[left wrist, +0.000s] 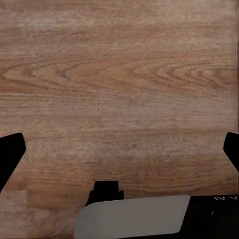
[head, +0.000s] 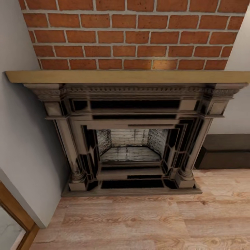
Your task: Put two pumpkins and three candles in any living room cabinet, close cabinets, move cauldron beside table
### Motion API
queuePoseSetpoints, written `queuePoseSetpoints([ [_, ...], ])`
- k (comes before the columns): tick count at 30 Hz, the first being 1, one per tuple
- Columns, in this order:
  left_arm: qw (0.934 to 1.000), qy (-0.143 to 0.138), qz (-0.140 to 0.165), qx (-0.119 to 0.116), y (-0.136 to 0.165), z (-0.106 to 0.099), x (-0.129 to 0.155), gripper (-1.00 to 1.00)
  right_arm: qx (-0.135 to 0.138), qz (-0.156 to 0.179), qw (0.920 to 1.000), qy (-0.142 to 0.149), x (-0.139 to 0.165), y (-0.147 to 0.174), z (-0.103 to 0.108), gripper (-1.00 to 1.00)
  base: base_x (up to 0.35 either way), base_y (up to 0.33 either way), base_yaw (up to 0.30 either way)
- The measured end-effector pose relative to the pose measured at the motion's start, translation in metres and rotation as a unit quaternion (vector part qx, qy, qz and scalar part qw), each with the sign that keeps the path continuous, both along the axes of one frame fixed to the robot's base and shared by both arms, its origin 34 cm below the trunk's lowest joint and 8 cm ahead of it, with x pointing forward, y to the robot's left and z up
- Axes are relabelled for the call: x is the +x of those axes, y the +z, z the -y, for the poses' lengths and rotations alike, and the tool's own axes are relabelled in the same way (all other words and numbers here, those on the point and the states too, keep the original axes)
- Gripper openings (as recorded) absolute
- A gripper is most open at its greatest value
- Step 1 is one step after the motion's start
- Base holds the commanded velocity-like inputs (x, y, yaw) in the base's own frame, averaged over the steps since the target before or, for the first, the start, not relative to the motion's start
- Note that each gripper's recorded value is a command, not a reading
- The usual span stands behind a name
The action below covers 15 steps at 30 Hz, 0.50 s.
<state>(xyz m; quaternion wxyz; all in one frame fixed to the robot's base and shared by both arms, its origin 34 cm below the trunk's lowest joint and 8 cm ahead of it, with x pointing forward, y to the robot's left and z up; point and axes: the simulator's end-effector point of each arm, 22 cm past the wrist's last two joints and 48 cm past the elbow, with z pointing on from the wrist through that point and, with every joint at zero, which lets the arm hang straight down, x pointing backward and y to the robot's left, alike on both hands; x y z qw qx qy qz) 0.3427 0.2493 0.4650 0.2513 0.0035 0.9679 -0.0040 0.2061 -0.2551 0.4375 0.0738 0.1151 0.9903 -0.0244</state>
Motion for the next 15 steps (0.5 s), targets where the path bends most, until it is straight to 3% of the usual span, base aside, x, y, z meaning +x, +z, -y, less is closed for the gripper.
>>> queuePoseSetpoints([
  [15,1.0000,0.000,0.000,0.000,0.0001,0.0002,0.0003,1.00,0.000,0.000,1.0000,0.001,-0.0003,0.0000,0.0000,1.00,0.000,0.000,-0.281],
])
